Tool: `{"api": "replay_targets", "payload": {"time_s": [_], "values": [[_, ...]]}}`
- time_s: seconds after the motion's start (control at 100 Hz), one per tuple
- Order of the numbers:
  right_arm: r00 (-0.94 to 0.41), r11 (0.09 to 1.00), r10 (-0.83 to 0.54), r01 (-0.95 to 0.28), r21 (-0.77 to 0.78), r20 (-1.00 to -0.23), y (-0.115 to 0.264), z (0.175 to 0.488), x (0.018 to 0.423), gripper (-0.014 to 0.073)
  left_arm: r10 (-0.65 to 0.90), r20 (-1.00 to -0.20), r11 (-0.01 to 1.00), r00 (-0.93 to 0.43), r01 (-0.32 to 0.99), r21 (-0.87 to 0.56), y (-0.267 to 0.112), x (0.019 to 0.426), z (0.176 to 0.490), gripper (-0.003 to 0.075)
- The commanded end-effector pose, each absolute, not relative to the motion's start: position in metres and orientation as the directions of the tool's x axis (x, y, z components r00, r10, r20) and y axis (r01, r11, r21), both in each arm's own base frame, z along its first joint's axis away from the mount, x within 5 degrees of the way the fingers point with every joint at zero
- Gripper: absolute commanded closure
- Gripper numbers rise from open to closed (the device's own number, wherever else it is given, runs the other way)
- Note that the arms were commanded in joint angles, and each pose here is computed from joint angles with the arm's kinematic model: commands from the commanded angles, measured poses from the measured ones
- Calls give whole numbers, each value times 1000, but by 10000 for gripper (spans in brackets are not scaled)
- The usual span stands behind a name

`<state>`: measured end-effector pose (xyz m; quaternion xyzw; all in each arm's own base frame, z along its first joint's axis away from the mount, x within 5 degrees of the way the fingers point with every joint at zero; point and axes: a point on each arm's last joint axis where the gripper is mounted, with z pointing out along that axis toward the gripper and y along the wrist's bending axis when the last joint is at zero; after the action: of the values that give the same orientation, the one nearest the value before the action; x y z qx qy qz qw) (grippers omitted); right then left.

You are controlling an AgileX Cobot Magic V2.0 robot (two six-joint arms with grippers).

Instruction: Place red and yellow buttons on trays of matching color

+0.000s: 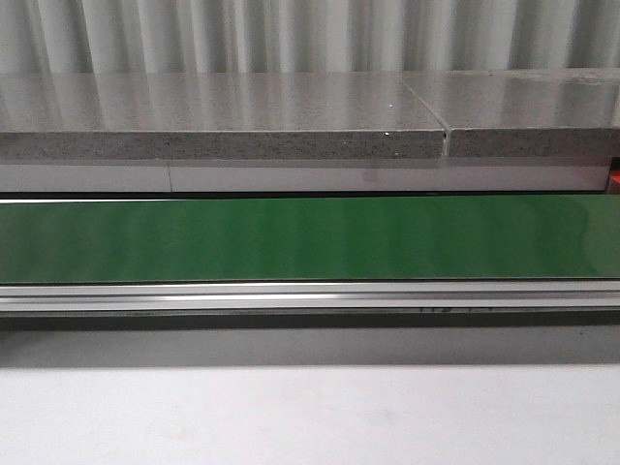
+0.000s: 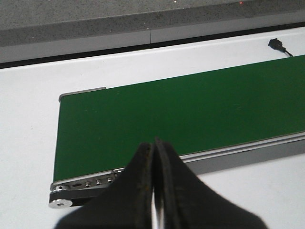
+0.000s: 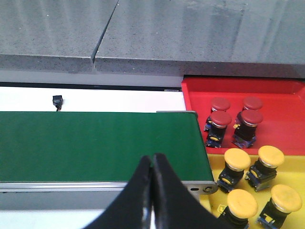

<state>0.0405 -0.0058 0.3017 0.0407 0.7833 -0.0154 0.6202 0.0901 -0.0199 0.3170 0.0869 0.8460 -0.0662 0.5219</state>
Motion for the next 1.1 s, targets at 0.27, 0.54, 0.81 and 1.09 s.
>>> {"api": "replay_targets", "payload": {"time_s": [0.27,0.54,0.81,1.09], "values": [[-16,998,2,58,1,-1000,-4,279,42,652,60,-932,976,-358,217,-20,-21,93,331,740],[171,1000,-6,20,-2,-985,-1,250,54,652,60,-932,976,-358,217,-20,-21,93,331,740],[199,1000,1,14,4,-980,0,222,53,652,60,-933,976,-356,217,-20,-21,93,331,740],[210,1000,2,10,4,-978,0,218,53,652,59,-931,976,-359,217,-22,-21,93,331,740]]}}
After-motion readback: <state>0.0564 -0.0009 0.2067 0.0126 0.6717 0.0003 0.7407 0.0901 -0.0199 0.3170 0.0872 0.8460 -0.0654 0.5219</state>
